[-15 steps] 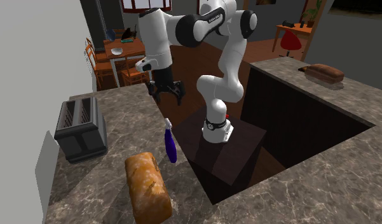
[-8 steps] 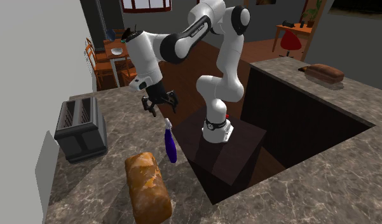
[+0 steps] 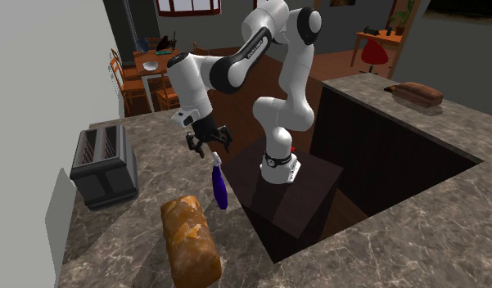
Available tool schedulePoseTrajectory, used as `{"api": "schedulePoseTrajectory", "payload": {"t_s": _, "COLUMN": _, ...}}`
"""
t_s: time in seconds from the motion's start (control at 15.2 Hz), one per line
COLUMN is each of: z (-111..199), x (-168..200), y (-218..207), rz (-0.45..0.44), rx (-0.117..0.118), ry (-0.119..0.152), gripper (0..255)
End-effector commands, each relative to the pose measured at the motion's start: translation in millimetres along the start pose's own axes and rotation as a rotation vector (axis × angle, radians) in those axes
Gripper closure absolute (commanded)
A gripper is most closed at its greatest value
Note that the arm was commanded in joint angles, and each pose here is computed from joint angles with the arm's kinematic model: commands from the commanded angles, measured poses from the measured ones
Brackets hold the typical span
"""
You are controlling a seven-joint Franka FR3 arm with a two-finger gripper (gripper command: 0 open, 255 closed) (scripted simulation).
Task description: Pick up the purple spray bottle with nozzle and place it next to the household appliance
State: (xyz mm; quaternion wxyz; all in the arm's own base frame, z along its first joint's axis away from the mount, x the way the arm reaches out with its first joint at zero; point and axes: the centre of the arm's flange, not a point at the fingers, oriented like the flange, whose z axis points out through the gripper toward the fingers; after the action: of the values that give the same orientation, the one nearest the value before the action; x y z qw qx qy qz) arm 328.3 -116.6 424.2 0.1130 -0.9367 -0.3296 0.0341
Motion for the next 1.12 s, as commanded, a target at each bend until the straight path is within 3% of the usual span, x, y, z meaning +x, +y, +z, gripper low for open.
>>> {"api": "schedulePoseTrajectory", "payload": {"t_s": 0.0, "z": 1, "x": 0, "y": 0, "rz": 0.000, "rx": 0.000, "ry": 0.000, "gripper": 0}}
{"api": "schedulePoseTrajectory", "payload": {"t_s": 0.26, "z": 1, "x": 0, "y": 0, "rz": 0.000, "rx": 0.000, "ry": 0.000, "gripper": 0}}
{"api": "schedulePoseTrajectory", "payload": {"t_s": 0.33, "z": 1, "x": 0, "y": 0, "rz": 0.000, "rx": 0.000, "ry": 0.000, "gripper": 255}}
{"api": "schedulePoseTrajectory", "payload": {"t_s": 1.06, "z": -9, "x": 0, "y": -3, "rz": 0.000, "rx": 0.000, "ry": 0.000, "gripper": 255}}
